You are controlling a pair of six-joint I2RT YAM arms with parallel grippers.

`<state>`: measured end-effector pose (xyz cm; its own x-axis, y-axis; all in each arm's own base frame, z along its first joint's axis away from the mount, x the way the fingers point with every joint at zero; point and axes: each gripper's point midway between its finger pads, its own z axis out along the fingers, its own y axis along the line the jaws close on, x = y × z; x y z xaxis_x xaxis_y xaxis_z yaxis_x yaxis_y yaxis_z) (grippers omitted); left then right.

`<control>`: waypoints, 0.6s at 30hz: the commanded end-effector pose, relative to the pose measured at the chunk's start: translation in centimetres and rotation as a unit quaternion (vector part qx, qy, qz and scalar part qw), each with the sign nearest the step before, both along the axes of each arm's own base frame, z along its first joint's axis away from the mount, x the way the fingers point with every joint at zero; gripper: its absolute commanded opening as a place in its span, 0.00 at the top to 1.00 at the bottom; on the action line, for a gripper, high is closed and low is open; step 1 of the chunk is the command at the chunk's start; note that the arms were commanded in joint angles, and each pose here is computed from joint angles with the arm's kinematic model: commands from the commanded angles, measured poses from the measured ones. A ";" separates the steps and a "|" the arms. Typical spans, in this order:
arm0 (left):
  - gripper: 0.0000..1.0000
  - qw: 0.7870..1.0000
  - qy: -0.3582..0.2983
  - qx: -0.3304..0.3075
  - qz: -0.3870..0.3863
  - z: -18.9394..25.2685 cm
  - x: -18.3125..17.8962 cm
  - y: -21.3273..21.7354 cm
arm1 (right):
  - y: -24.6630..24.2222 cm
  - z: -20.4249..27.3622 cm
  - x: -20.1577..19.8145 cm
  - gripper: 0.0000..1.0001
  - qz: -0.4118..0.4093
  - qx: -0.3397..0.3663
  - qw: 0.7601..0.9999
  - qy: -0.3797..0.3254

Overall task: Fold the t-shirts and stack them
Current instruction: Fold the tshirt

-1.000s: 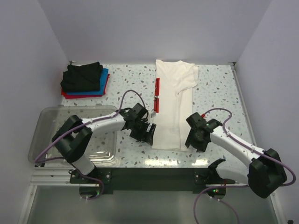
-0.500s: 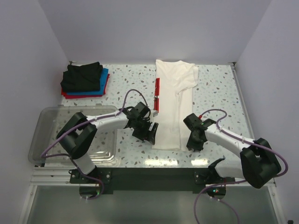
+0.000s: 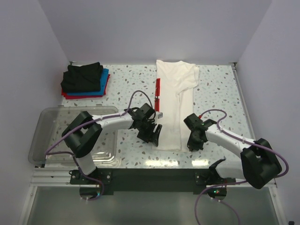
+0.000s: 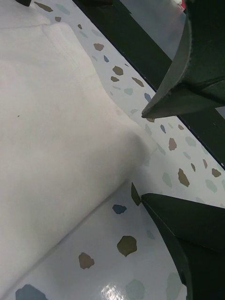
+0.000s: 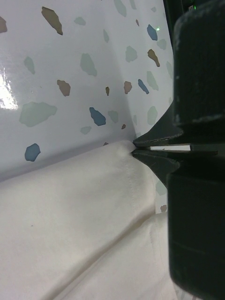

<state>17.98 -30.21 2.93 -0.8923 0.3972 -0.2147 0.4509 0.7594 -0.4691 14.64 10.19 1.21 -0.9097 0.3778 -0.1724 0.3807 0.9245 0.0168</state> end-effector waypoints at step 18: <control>0.56 0.993 0.061 0.095 -0.014 -3.7 -3.8 1.9 | -0.9 -0.1 -0.4 1.00 0.003 -0.022 1.000 0.002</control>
